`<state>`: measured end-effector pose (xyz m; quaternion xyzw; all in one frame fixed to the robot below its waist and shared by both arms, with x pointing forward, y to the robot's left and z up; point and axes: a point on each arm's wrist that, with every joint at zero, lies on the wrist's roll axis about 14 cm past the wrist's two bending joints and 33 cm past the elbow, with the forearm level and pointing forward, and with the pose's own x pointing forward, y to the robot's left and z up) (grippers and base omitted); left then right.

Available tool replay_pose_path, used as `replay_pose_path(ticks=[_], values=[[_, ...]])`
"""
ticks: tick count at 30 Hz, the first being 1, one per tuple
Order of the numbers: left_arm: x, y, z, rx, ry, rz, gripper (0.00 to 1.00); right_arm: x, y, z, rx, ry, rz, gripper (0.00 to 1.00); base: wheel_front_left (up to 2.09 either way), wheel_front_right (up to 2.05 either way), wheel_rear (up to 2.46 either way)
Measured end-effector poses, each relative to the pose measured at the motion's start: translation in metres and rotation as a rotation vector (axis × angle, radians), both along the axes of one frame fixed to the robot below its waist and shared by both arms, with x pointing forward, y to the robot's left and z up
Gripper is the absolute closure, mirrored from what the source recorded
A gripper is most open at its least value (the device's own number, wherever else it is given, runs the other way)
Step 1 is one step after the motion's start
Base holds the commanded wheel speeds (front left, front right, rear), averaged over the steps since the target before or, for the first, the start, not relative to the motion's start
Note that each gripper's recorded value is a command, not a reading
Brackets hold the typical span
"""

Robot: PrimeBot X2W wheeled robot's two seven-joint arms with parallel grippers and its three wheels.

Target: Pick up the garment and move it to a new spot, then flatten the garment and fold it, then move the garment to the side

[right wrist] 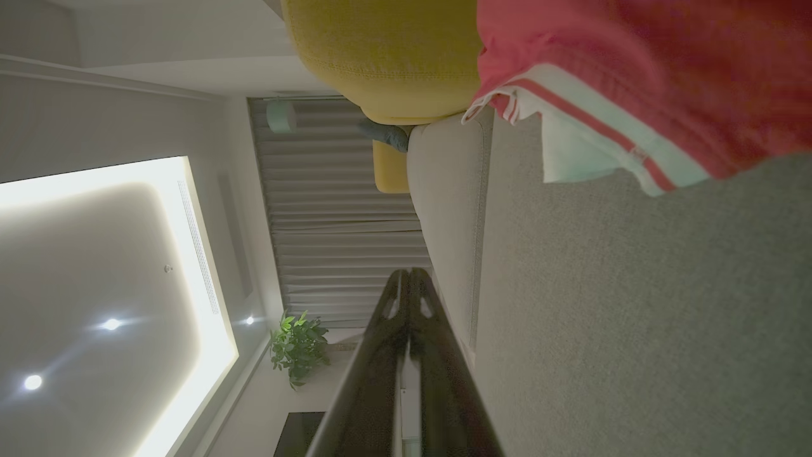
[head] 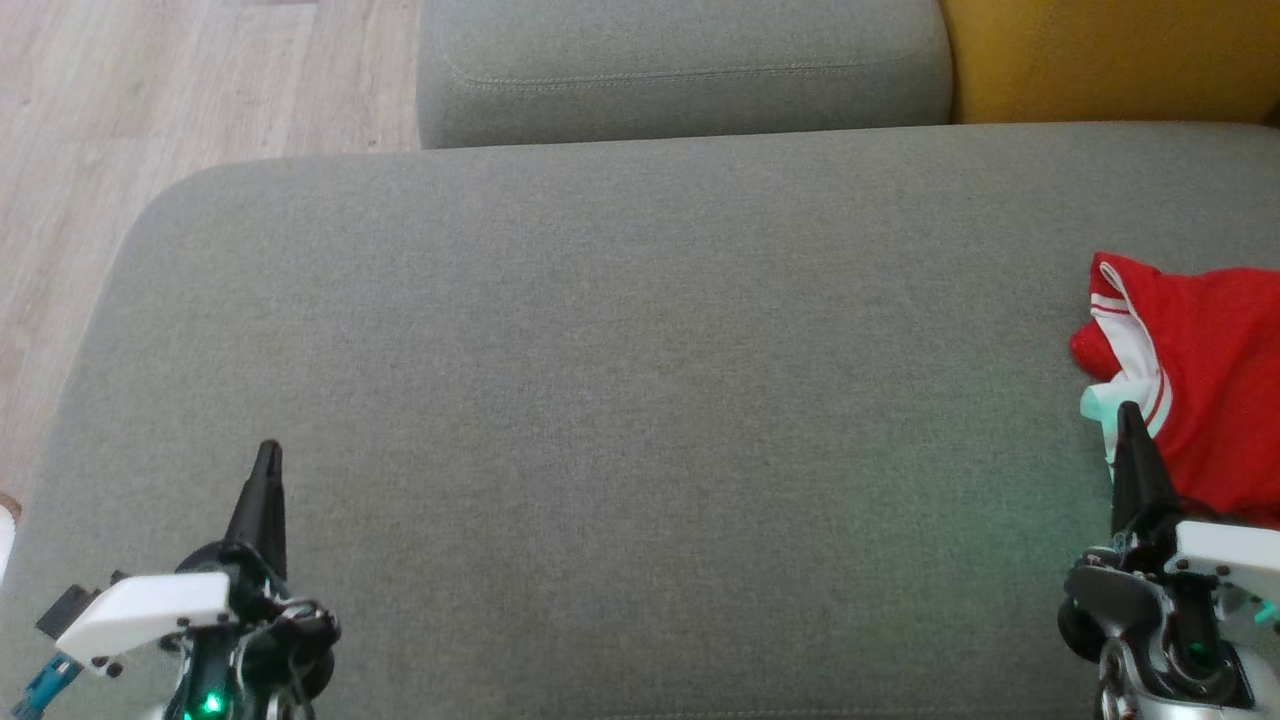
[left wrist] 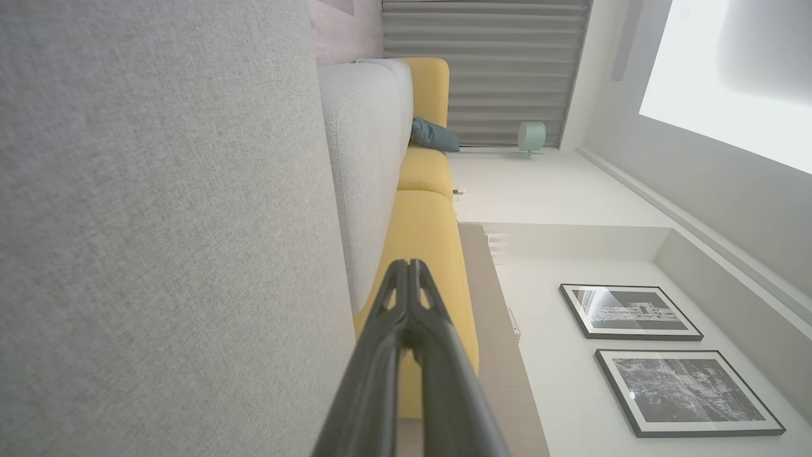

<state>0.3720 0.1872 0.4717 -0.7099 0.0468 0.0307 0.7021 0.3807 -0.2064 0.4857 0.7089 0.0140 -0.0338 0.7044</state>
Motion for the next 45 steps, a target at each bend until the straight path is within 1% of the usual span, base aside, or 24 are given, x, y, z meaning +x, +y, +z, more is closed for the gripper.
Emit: replay_pose_path(ticks=[45], values=[[0.0000, 0.0000, 0.0000, 0.000, 0.000, 0.000, 1.00, 0.0000, 0.0000, 0.0000, 0.000, 0.000, 0.000, 1.00, 0.00, 0.00, 0.00]])
